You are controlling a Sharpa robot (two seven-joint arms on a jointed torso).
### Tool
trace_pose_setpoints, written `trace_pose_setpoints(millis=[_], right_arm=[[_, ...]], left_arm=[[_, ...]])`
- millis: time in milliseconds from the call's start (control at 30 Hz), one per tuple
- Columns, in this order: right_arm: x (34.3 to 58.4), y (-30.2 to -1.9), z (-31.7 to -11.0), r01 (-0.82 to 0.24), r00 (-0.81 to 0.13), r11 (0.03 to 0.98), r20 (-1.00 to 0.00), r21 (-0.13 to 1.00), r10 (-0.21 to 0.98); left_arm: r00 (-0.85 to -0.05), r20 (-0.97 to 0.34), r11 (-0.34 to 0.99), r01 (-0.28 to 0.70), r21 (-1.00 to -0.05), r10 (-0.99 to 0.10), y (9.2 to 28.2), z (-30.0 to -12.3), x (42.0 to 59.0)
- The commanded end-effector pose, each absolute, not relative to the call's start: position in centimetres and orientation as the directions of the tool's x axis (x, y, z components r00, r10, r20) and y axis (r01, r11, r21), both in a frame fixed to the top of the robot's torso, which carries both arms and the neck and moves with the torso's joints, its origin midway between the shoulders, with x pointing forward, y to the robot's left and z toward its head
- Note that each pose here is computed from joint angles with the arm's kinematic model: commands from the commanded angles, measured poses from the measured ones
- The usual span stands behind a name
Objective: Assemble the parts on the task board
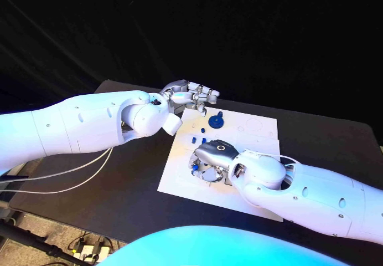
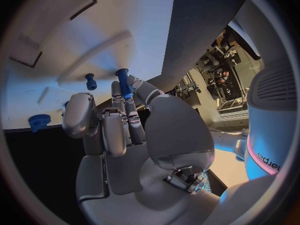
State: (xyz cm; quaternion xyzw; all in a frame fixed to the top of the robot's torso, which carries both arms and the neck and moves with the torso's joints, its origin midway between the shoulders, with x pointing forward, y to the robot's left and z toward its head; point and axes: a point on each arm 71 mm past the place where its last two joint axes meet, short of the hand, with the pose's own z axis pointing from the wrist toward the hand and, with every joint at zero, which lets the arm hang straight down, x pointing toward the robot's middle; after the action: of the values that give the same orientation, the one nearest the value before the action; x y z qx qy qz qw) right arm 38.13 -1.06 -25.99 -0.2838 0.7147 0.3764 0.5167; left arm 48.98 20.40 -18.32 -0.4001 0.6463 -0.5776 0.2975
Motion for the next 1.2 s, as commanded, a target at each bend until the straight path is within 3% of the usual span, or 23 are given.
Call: trace_pose_setpoints(millis=[33,733,1033,1200], right_arm=[[37.9,-1.0,-26.2,-0.806,-0.297,0.546,-0.954,0.229,-0.039],[38.0,-2.1,-25.3,-0.8,-0.251,0.545,-0.965,0.252,0.077],[37.4,-5.1,-23.0,-0.782,-0.274,0.539,-0.95,0.312,0.152],[38.2,-9.6,-20.7,-0.696,-0.31,0.598,-0.917,0.398,0.25]], left_arm=[[-0.52,0.085,0.007,-0.172,-0.985,-0.85,20.2,-18.2,48.9],[-0.521,0.085,0.009,-0.176,-0.984,-0.85,20.4,-18.3,48.9],[-0.515,0.083,0.011,-0.177,-0.984,-0.853,20.7,-18.3,48.9],[-0.513,0.082,0.012,-0.177,-0.984,-0.854,20.8,-18.3,49.0]])
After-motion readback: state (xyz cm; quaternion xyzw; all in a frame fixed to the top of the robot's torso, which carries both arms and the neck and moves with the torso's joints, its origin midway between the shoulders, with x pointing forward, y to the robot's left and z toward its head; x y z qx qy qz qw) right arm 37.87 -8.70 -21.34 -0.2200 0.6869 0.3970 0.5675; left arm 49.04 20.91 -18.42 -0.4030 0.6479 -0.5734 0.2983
